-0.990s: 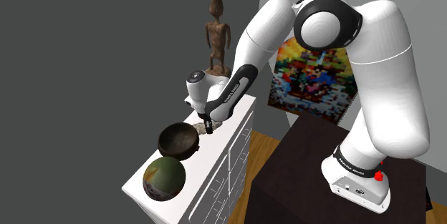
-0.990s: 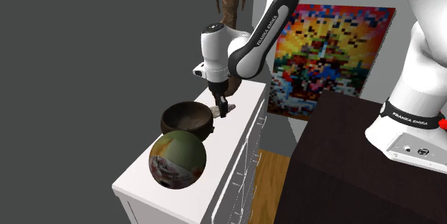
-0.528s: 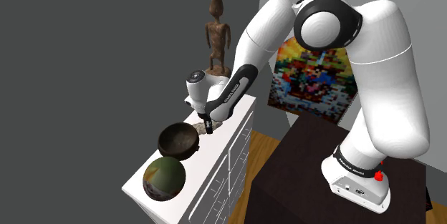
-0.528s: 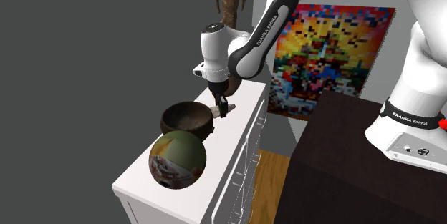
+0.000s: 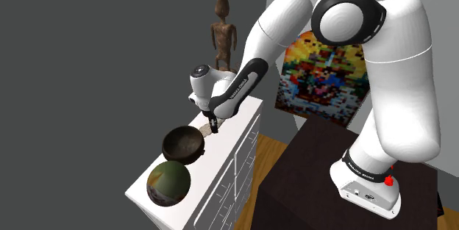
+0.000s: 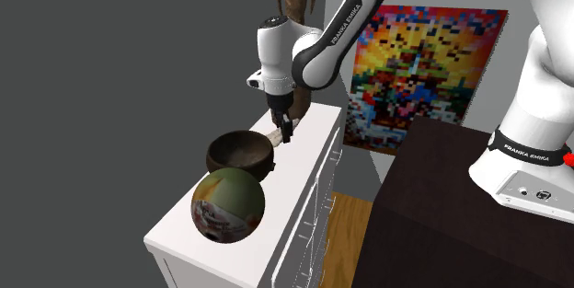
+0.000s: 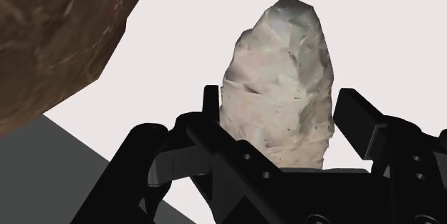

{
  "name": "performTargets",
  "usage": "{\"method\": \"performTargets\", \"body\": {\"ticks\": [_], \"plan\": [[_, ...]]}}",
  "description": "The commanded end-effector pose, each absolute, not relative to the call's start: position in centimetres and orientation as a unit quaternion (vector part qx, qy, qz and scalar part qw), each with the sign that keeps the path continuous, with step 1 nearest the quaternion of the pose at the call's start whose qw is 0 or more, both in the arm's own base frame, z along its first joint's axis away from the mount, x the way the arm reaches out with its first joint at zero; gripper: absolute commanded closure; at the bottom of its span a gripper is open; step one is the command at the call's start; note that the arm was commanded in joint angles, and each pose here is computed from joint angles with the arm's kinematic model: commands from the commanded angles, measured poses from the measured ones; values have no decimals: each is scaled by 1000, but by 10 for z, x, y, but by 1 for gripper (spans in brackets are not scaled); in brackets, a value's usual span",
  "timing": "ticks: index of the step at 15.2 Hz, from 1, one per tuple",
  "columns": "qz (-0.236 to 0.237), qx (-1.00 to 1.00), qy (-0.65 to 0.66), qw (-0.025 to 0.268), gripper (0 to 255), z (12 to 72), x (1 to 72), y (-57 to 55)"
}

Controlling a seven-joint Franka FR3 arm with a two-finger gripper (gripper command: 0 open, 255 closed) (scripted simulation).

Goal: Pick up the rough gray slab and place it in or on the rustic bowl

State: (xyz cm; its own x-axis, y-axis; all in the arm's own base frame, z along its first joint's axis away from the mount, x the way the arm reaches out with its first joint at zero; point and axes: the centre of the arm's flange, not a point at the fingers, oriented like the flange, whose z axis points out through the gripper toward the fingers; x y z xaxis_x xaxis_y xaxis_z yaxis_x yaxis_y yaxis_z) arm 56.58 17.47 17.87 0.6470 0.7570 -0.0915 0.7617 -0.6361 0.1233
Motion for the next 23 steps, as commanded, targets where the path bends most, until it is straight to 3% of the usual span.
{"method": "performTargets", "body": {"ticks": [1,23], "plan": [[-16,904,420,75,255,190,565,176],[-16,904,420,75,255,306,565,176]]}}
